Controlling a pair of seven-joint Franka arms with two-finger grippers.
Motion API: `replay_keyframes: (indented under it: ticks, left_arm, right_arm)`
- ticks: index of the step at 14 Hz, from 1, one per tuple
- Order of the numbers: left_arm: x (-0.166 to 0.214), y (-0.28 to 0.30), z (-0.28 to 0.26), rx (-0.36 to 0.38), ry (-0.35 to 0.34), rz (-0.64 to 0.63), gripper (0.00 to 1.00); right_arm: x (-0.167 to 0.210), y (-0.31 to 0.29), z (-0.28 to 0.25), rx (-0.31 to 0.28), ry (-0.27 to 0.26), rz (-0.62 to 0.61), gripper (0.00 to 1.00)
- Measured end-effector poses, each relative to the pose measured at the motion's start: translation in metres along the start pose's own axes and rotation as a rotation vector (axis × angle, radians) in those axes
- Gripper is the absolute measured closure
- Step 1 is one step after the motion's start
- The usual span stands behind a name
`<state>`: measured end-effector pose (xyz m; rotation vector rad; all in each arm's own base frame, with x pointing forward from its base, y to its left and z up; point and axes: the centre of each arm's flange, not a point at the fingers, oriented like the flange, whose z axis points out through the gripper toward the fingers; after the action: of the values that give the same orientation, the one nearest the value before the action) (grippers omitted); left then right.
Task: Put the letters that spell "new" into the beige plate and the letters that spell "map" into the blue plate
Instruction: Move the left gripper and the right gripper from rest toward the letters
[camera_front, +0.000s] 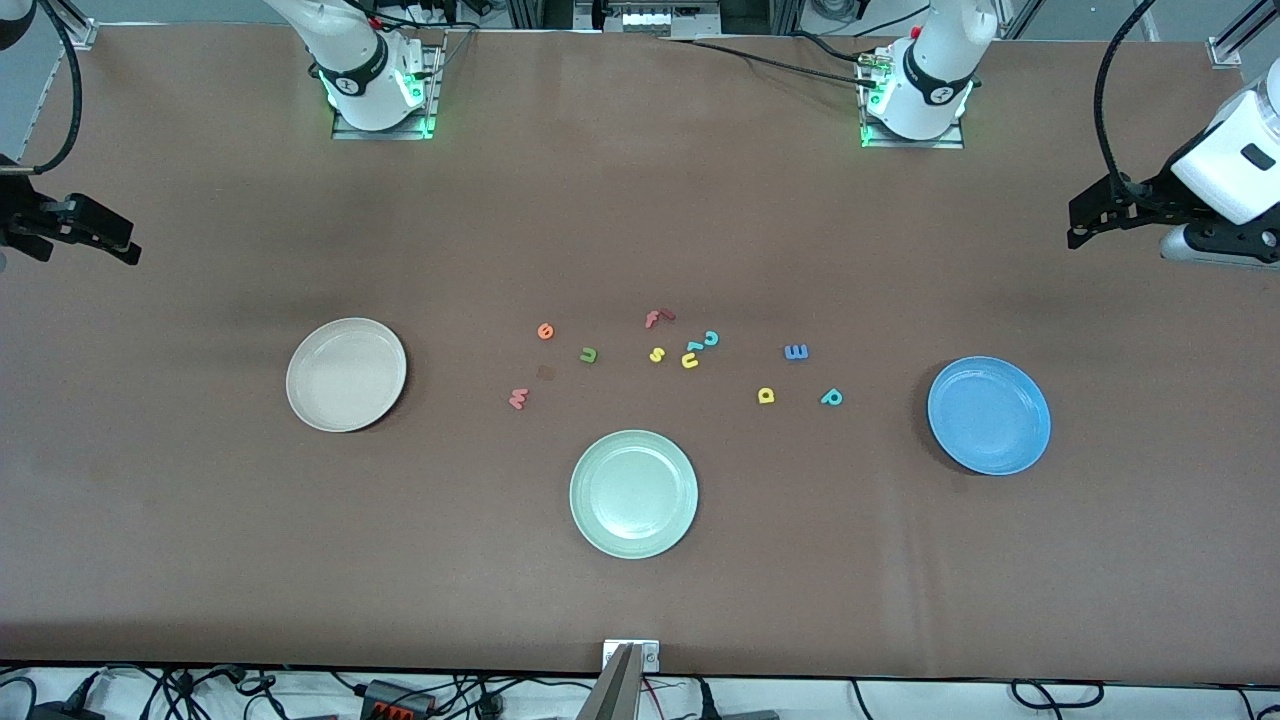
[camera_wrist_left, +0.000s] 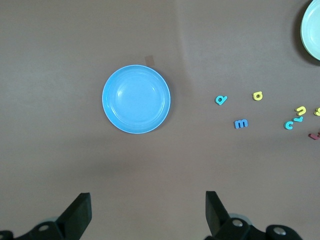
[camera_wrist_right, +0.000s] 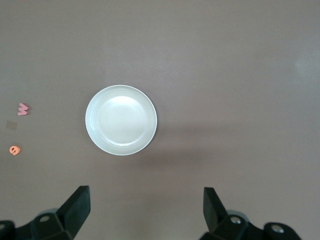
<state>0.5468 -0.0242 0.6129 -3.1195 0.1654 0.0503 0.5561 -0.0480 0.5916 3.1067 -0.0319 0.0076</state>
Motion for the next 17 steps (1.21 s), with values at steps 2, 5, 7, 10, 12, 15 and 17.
replay_keyframes:
  ticks: [2, 5, 7, 10, 12, 15, 17]
  left_arm:
    - [0.0, 0.0, 0.0, 0.0, 0.0, 0.0, 0.0]
    - [0.0, 0.0, 0.0, 0.0, 0.0, 0.0, 0.0]
    - [0.0, 0.0, 0.0, 0.0, 0.0, 0.0, 0.0]
    - [0.0, -0.002, 0.001, -0.005, -0.001, -0.008, 0.0]
    - [0.003, -0.007, 0.006, -0.027, -0.01, -0.021, 0.0]
    - [0.011, -0.008, 0.022, -0.031, -0.04, -0.022, 0.0]
    - [0.014, -0.005, 0.032, -0.033, -0.065, -0.016, 0.0]
  right_arm:
    - [0.0, 0.0, 0.0, 0.0, 0.0, 0.0, 0.0]
    - [0.0, 0.0, 0.002, 0.0, -0.004, 0.0, 0.0]
    - [0.0, 0.0, 0.003, 0.0, -0.006, 0.0, 0.0]
    - [0.0, 0.001, 0.003, 0.0, -0.006, 0.002, 0.0]
    - [0.0, 0.002, 0.004, 0.0, -0.007, 0.003, 0.0]
    - [0.002, 0.001, 0.01, 0.001, -0.019, 0.002, 0.0]
    - [0.004, 0.001, 0.017, 0.001, -0.031, 0.001, 0.0]
